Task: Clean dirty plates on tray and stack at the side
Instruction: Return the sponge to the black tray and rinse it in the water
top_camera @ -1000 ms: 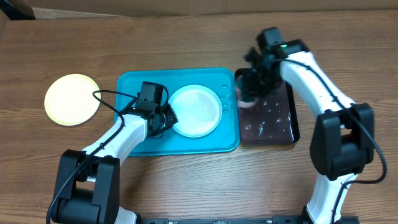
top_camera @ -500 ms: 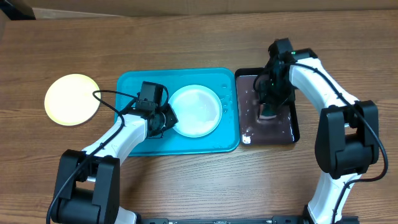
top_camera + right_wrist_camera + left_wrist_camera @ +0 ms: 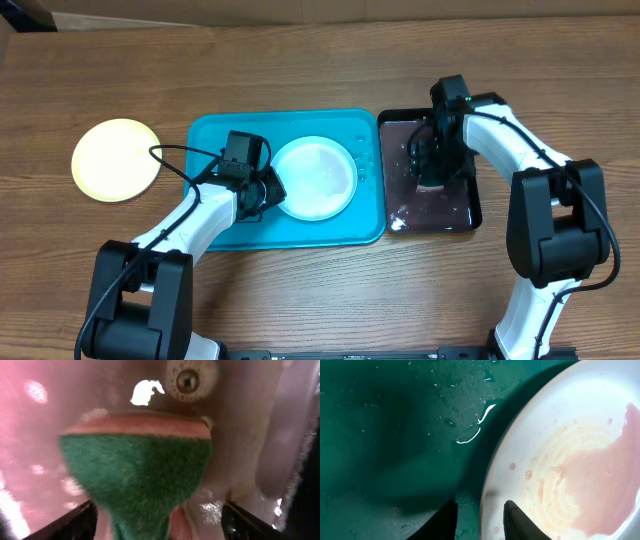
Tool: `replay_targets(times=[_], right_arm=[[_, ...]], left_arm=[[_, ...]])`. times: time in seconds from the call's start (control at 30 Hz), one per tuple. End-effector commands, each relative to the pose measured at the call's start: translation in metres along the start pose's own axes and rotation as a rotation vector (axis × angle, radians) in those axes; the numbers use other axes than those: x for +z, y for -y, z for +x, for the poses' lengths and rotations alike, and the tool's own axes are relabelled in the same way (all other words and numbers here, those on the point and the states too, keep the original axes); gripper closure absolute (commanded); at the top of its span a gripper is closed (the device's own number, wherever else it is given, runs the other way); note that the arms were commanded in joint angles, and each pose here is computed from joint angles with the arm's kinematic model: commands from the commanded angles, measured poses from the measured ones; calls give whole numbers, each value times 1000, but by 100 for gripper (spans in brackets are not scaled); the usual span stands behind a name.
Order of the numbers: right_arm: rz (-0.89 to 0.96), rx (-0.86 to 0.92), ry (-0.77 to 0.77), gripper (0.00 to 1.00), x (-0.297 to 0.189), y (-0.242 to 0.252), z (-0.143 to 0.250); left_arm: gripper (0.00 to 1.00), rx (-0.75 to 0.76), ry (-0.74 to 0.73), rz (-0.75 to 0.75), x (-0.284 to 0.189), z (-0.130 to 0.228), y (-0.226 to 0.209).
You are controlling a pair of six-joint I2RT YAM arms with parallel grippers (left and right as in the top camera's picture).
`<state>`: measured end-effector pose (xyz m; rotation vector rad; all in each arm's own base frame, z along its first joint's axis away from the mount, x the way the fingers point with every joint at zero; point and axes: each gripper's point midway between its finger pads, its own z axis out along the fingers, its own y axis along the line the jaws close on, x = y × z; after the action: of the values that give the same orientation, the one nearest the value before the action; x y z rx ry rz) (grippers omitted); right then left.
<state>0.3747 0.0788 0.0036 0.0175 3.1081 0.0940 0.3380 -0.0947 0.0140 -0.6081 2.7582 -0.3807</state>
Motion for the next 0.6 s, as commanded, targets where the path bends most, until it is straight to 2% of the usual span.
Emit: replay_targets(times=[0.0,0.03,0.07,0.1,0.13,0.17,0.2,0.23,0.27,0.37,0.4,0.43,0.47,0.5,0.53,0.57], right_arm=[[-28,-3,10,51,4,-5,7],[-32,-3,14,86,7,-6,7],[-34,-3,19,96,8,-6,6],[-37,-3,20,96,8,-6,6],[-41,-3,20,87,8,-7,6],[-47,-3,16,55,8,-8,7],[-52,-2,11,29,7,-9,8],[-58,-2,1,21,7,-10,10],[-58,-1,-10,17,7,-10,13],[-53,0,-36,20,7,-9,19],[-51,0,-41,42,7,-8,21],[-50,0,-47,77,7,-8,22],[-49,1,-51,95,7,-8,23],[-48,1,-54,96,7,-8,24],[-48,1,-58,92,7,-7,25],[-47,2,-59,65,7,-7,25]], left_arm=[[67,21,-2,7,1,0,4],[67,21,-2,7,1,0,4],[67,21,-2,7,1,0,4],[68,21,-2,7,1,0,4],[67,21,-3,6,1,0,4],[67,21,-3,6,1,0,4],[67,21,-3,6,1,0,4],[67,21,-3,6,1,0,4],[67,21,-3,6,1,0,4],[67,21,-2,7,1,0,4],[67,21,-2,7,1,0,4],[67,21,-2,7,1,0,4],[67,21,-2,7,1,0,4],[67,21,-2,7,1,0,4],[67,21,-2,7,1,0,4],[67,21,-3,6,1,0,4]])
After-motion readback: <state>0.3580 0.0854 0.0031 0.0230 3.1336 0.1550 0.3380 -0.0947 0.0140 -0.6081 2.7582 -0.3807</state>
